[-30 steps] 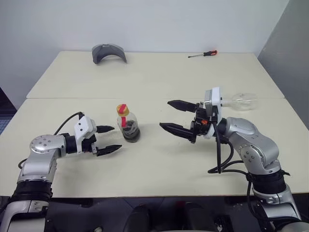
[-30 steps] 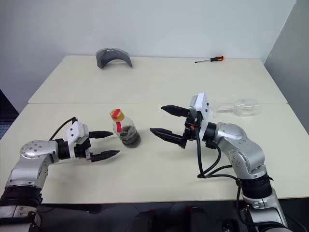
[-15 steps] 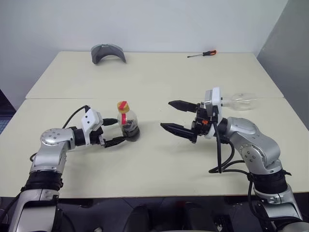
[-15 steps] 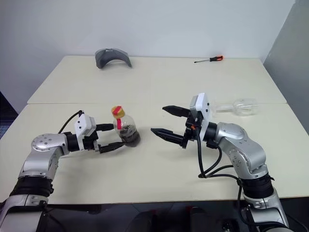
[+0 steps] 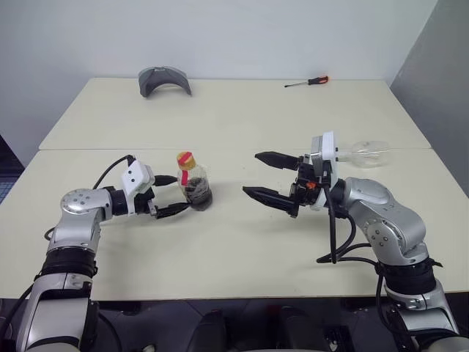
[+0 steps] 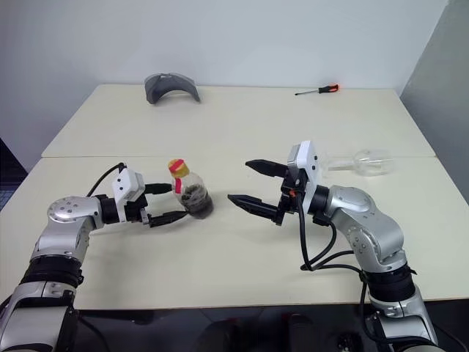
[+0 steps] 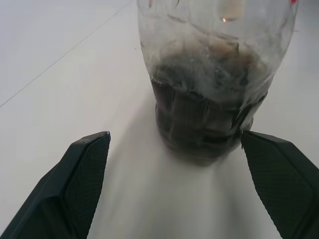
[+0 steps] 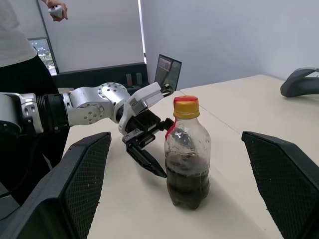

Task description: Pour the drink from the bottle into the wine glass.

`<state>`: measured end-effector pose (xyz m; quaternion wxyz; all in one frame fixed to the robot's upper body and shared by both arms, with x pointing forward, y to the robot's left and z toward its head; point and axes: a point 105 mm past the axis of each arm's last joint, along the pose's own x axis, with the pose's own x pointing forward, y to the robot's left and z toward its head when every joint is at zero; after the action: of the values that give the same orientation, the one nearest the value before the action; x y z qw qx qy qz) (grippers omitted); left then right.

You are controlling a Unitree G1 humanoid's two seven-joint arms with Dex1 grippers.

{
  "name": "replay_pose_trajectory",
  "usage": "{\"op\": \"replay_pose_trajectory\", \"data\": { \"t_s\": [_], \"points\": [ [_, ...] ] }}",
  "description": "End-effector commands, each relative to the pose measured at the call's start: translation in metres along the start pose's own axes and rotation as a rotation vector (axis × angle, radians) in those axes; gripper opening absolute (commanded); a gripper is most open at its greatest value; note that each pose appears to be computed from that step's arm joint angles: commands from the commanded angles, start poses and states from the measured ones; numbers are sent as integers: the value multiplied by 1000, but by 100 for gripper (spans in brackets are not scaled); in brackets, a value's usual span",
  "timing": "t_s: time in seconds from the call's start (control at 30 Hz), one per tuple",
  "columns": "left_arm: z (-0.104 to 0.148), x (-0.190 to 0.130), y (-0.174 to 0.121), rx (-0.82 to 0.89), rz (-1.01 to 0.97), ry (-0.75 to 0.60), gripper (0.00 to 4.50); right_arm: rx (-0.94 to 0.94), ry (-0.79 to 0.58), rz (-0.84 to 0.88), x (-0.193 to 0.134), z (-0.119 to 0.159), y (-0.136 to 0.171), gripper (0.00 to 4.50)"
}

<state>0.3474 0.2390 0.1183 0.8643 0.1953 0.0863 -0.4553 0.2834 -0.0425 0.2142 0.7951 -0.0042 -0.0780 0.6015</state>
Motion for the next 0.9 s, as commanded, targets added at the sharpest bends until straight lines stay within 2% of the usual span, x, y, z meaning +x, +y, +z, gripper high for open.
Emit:
{"op": "replay_pose_trajectory", "data": {
  "t_s": [0.03, 0.3, 0.6, 0.9],
  "points": [
    [13, -6, 14, 58, 40, -5, 445, -37, -34, 12, -1, 11, 4, 450],
    [14, -5, 25, 71, 83, -11, 445, -34, -28, 23, -1, 10, 7, 450],
    [10, -6, 23, 70, 77, -4, 445, -36, -27, 18, -1, 11, 6, 450],
    [-4, -22, -5, 41, -5, 27, 445, -34, -30, 20, -1, 10, 7, 450]
  ]
}}
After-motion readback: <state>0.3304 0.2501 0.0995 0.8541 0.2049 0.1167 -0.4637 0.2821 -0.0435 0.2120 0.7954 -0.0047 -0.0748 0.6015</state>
